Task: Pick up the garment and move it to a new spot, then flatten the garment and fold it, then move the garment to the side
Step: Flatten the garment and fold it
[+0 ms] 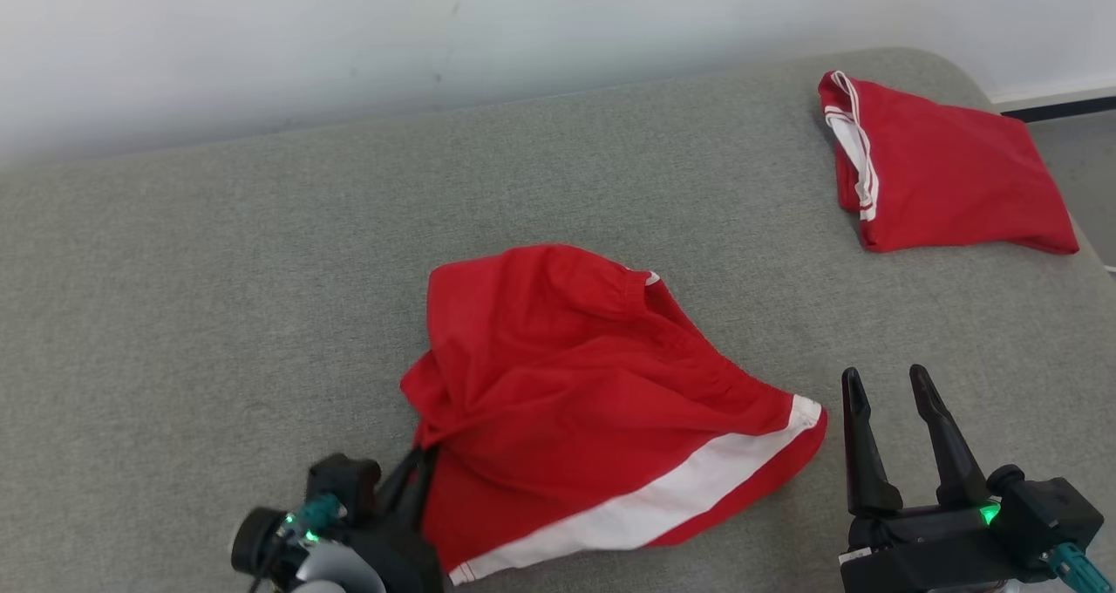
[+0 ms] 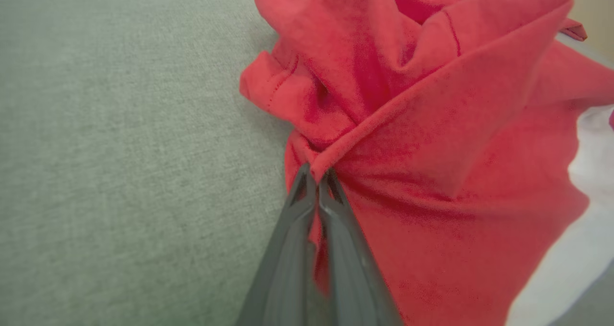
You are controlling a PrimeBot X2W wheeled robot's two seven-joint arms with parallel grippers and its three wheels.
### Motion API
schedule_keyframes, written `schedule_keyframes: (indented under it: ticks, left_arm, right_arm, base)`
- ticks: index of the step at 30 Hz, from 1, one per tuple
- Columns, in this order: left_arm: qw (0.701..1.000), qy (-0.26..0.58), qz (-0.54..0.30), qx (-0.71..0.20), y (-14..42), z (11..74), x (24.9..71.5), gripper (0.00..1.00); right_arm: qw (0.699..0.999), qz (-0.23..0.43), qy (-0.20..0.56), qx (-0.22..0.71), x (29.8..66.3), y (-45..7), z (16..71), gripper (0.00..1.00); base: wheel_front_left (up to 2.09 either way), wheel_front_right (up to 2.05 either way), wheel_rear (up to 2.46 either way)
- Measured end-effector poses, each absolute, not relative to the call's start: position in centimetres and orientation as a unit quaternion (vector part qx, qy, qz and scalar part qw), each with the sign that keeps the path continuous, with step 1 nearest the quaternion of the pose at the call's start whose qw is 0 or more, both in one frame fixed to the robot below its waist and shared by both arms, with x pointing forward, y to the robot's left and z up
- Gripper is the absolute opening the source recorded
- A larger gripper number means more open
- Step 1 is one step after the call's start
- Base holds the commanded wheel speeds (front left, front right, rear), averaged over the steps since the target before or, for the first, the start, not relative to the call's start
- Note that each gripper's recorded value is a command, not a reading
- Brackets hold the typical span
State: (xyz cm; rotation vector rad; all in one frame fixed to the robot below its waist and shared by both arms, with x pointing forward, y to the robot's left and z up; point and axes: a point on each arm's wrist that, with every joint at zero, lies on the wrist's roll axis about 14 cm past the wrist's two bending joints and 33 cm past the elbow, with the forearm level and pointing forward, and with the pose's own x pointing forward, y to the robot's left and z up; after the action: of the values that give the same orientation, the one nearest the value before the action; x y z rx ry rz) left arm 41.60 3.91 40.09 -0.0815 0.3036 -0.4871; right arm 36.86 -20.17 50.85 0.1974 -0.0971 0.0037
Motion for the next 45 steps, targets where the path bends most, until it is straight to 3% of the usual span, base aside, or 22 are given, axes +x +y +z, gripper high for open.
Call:
schedule_keyframes:
  ticks: [7, 12, 13, 14, 15, 20, 30, 45]
  left_arm:
    - [0.978, 0.075, -0.192, -0.023, 8.0, 44.7, 45.6, 0.00]
    - [0.983, 0.065, -0.174, -0.004, 10.2, 45.5, 46.5, 0.00]
    - [0.982, 0.067, -0.174, -0.003, 10.2, 45.4, 46.4, 0.09]
    - [0.982, 0.066, -0.175, -0.002, 10.2, 45.4, 46.5, 0.50]
    - [0.983, 0.062, -0.172, -0.003, 10.2, 45.7, 46.6, 1.00]
    - [0.990, 0.001, -0.139, -0.017, 11.7, 49.3, 46.9, 1.00]
    - [0.996, -0.070, -0.044, -0.023, 17.6, 53.1, 42.6, 1.00]
    - [0.996, -0.068, 0.037, -0.031, 21.6, 52.3, 35.1, 1.00]
  right_arm:
    - [0.994, 0.014, -0.051, 0.097, 37.4, -19.4, 51.0, 1.00]
    - [0.994, 0.017, -0.052, 0.097, 37.5, -19.2, 51.1, 1.00]
    - [0.994, 0.017, -0.053, 0.097, 37.5, -19.2, 51.2, 1.00]
    - [0.994, 0.017, -0.053, 0.096, 37.5, -19.3, 51.2, 1.00]
    - [0.994, 0.017, -0.054, 0.096, 37.5, -19.3, 51.2, 1.00]
    - [0.993, 0.032, -0.063, 0.091, 37.8, -18.5, 51.9, 1.00]
    - [0.990, 0.068, -0.075, 0.093, 37.9, -16.3, 52.9, 1.00]
    - [0.988, 0.109, -0.069, 0.090, 37.1, -13.8, 52.8, 1.00]
  base:
    - [0.00, 0.00, 0.00]
    - [0.00, 0.00, 0.00]
    - [0.00, 0.00, 0.00]
    - [0.00, 0.00, 0.00]
    - [0.00, 0.00, 0.00]
    - [0.00, 0.00, 0.00]
    - [0.00, 0.00, 0.00]
    - [0.00, 0.00, 0.00]
